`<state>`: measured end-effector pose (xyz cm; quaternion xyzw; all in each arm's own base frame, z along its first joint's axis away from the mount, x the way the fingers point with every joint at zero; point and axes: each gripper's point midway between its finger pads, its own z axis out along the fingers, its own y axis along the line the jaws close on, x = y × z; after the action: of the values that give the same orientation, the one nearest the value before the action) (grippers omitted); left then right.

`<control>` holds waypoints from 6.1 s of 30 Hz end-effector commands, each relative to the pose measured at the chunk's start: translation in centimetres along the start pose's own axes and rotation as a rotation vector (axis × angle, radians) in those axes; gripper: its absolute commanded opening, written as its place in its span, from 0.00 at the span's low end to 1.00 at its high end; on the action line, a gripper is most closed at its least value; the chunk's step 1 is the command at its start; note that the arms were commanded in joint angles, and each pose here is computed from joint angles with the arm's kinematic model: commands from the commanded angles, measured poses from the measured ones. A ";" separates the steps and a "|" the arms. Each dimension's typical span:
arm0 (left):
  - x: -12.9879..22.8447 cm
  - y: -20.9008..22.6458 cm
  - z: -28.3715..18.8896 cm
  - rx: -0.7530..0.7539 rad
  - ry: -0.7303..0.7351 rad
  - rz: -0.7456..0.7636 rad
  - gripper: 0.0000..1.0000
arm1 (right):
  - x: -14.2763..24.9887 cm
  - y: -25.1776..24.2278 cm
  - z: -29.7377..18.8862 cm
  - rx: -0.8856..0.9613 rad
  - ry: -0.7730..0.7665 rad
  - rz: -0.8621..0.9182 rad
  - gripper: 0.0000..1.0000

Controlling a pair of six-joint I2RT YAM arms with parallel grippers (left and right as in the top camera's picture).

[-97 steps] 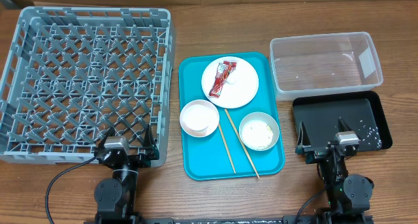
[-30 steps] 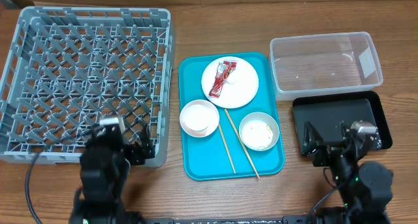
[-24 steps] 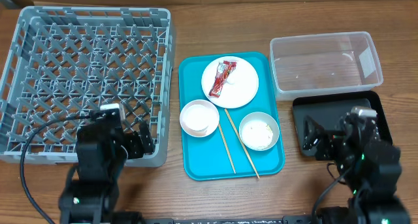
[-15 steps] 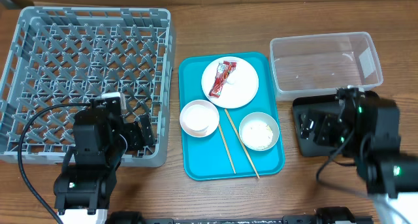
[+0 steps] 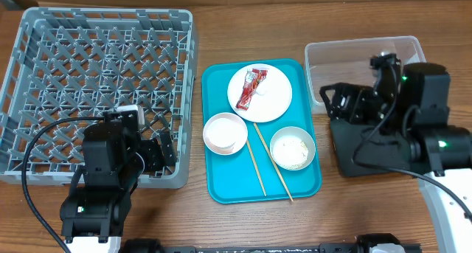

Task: Sort waste into correct bins and load items into the dishwasher
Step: 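Reach the right gripper to the white plate and grasp the red wrapper, then carry the red wrapper with the right gripper into the clear bin, then grasp the white tissue on the plate with the right gripper, then drop the white tissue into the clear bin with the right gripper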

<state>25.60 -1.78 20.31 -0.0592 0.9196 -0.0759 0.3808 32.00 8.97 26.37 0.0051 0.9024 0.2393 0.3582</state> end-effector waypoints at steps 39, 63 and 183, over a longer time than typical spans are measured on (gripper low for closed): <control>-1.2 4.0 -1.5 -0.151 -0.039 -0.143 1.00 | 6.4 4.5 24.2 0.219 0.345 0.137 0.75; -1.2 4.0 -1.5 -0.151 -0.039 -0.143 1.00 | 9.6 4.6 29.4 0.268 0.315 0.230 0.57; -0.8 4.2 -0.6 -0.157 0.000 -0.146 1.00 | -5.0 -7.3 11.9 0.473 0.137 0.212 0.13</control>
<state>25.15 2.23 19.30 -0.1433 0.9241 -0.0305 0.3529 44.64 10.36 20.25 0.1332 0.9474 0.0879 0.2774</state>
